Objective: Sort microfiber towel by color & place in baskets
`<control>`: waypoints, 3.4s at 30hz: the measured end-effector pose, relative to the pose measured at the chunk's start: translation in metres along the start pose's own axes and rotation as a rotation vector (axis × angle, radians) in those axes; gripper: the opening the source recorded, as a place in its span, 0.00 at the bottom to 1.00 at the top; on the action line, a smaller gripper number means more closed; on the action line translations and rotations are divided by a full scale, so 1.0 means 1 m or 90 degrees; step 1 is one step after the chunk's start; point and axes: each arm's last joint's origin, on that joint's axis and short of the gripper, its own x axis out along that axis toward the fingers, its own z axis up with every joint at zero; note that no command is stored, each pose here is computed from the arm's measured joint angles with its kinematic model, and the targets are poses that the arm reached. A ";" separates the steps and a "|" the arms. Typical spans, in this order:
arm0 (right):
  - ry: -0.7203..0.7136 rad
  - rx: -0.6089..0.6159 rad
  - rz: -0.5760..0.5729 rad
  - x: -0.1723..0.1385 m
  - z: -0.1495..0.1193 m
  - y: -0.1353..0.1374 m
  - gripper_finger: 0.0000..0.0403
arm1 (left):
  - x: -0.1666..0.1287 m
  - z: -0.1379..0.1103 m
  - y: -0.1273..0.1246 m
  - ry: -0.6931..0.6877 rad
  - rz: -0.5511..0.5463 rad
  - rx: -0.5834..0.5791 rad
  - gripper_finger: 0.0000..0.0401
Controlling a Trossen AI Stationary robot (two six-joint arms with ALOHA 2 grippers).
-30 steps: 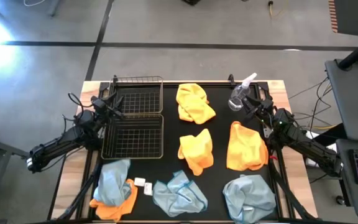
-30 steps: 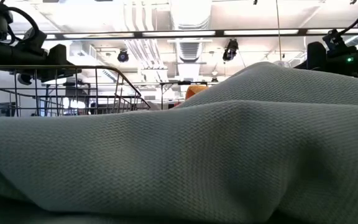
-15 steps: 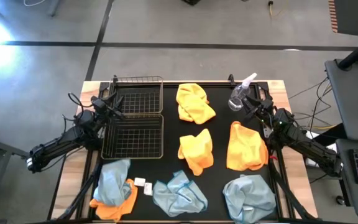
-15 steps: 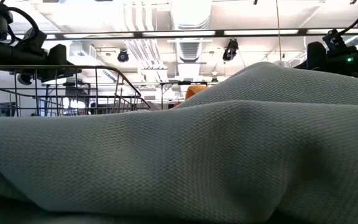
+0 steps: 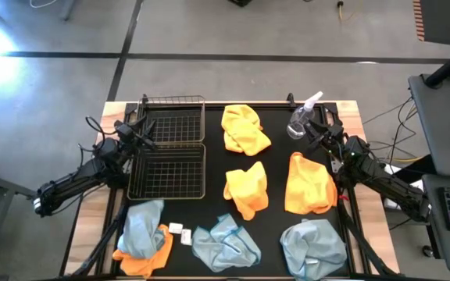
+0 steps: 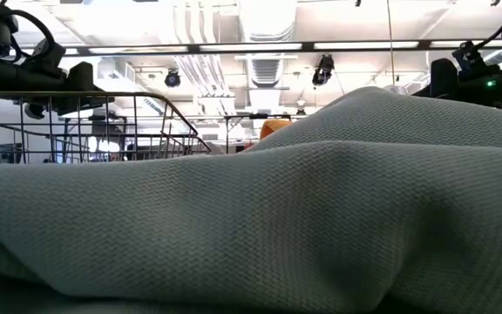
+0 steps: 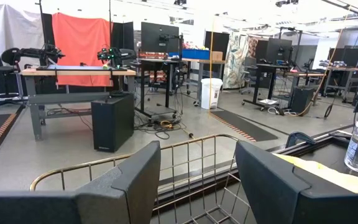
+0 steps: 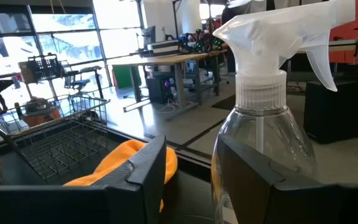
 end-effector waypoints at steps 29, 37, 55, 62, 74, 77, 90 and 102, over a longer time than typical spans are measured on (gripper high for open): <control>0.000 0.000 0.000 0.000 0.000 0.000 0.35 | 0.000 0.000 0.000 0.000 0.000 0.000 0.48; 0.000 0.000 0.000 0.000 0.000 0.000 0.35 | 0.000 0.000 0.000 0.000 0.000 0.000 0.48; 0.000 0.000 0.000 0.000 0.000 0.000 0.35 | 0.000 0.000 0.000 0.000 0.000 0.000 0.48; -0.002 0.001 0.000 0.000 0.000 0.000 0.35 | 0.000 0.000 0.000 0.000 0.000 0.000 0.48; -0.091 0.067 0.008 -0.001 0.014 0.001 0.35 | 0.000 0.000 0.000 0.000 0.000 0.000 0.48; -0.095 0.081 0.012 -0.001 0.015 0.001 0.35 | 0.000 0.000 0.000 0.000 0.000 0.000 0.48; -0.095 0.104 0.016 -0.001 0.015 0.001 0.35 | 0.000 0.000 0.000 0.000 0.000 0.000 0.48; -0.108 0.118 0.024 -0.001 0.017 0.002 0.35 | 0.000 0.000 0.000 0.001 -0.001 -0.040 0.48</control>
